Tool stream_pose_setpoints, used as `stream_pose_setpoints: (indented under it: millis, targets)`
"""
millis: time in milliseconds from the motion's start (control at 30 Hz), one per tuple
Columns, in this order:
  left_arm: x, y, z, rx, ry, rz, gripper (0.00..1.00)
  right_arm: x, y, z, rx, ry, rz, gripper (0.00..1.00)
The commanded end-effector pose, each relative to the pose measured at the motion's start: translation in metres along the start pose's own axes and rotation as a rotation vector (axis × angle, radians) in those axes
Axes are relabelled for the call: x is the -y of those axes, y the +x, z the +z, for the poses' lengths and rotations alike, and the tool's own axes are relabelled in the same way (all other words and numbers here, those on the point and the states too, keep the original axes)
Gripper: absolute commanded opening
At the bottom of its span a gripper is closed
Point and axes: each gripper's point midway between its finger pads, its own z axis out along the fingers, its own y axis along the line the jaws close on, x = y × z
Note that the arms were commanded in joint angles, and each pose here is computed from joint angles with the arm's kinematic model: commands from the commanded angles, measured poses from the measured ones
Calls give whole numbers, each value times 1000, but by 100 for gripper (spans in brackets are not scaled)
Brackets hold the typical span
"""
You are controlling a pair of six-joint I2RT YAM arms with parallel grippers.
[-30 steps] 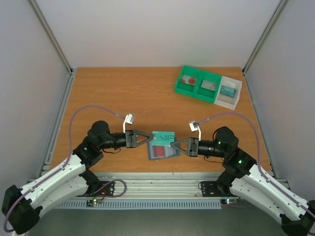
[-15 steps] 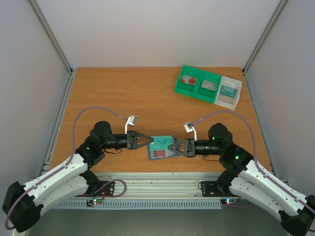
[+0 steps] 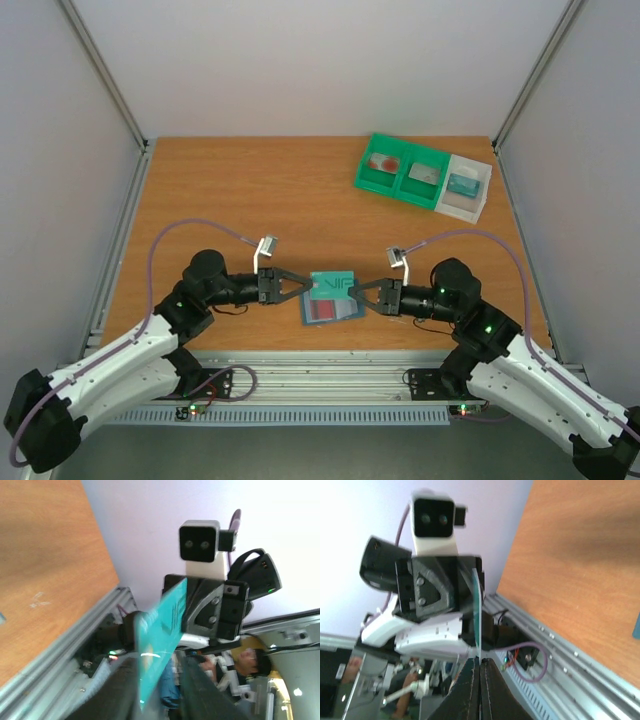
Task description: Take the credit cards out of the card holder
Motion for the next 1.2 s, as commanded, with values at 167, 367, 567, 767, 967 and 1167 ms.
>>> stream_pose_setpoints:
  millis: [167, 367, 567, 767, 967, 1167]
  targets:
    - [-13, -3, -17, 66, -149, 47, 73, -10, -40, -30, 181, 196, -133, 1]
    - [-27, -8, -27, 56, -330, 107, 99, 1, -74, -49, 237, 489, -256, 1]
    - [-36, -8, -39, 46, -445, 158, 99, 9, -117, -51, 263, 685, -339, 1]
    - [-43, -1, -49, 3, -516, 233, 99, 40, -167, -60, 309, 813, -305, 1]
    - [-46, 5, -49, -26, -505, 258, 99, 91, -213, -88, 366, 824, -120, 1]
    - [-46, 9, -49, -35, -484, 263, 99, 138, -248, -127, 446, 888, 12, 1]
